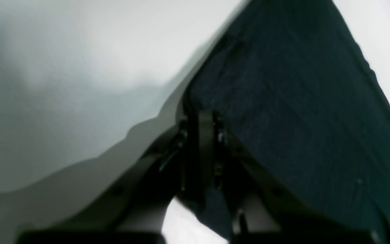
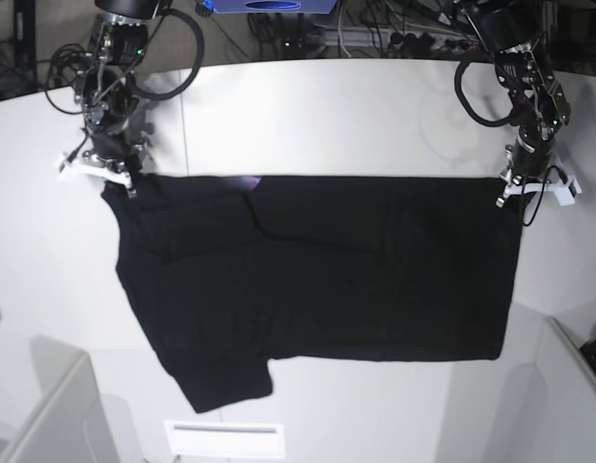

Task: Fold the T-shirt properly
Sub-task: 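Lower the shirt with both grippers and release the shoulders, then move the right gripper to the hem corner, then the left gripper, then grasp the hem corners with both grippers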

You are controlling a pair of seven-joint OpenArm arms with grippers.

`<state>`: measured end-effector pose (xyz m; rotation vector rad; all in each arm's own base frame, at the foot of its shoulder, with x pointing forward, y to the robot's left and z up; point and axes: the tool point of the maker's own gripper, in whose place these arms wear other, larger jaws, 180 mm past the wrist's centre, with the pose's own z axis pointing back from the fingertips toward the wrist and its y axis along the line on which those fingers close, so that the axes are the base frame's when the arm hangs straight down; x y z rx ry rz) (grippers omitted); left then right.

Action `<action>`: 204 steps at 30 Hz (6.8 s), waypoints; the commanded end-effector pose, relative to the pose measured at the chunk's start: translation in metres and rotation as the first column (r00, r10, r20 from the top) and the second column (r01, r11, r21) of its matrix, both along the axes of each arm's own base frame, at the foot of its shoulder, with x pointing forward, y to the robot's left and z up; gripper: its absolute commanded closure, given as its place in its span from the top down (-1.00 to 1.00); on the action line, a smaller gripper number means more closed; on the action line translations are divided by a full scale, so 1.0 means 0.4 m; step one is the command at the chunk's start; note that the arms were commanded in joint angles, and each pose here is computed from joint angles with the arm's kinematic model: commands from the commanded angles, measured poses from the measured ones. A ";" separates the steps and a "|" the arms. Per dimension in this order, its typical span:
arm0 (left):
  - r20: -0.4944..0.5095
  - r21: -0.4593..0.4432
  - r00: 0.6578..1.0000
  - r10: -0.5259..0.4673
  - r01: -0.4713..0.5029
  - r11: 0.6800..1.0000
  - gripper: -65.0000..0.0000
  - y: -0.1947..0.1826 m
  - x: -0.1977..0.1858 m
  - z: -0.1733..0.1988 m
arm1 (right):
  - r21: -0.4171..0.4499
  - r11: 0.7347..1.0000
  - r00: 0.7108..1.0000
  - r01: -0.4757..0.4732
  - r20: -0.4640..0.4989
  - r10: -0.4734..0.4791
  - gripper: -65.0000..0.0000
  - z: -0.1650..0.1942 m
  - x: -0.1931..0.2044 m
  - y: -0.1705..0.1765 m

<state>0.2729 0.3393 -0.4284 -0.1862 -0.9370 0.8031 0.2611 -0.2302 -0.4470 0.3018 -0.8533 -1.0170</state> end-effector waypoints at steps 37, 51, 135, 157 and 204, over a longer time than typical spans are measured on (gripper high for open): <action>-0.246 0.141 0.963 -0.109 0.147 0.979 -1.00 -0.012 -0.370 0.018 | -0.128 0.990 0.989 -0.054 -0.141 0.035 -1.00 0.076 -0.318 -0.025; -0.261 0.145 0.958 -0.116 0.157 0.977 -1.00 -0.016 -0.390 0.020 | -0.123 0.991 0.983 -0.059 -0.179 0.036 -1.00 0.065 -0.359 -0.022; 0.073 0.474 0.985 -0.158 0.105 0.874 0.62 0.229 0.031 0.398 | -0.179 0.588 0.614 -0.789 -0.187 0.767 0.41 0.068 0.497 0.139; 0.007 0.363 0.980 -0.199 0.183 0.914 0.65 0.172 0.126 0.268 | -0.175 0.560 0.587 -0.810 -0.221 0.779 -1.00 0.049 0.481 0.150; -0.256 0.186 0.903 -0.345 0.396 0.899 -1.00 0.014 0.310 0.021 | -0.193 0.579 0.609 -0.792 -0.207 0.766 -1.00 0.045 0.481 0.136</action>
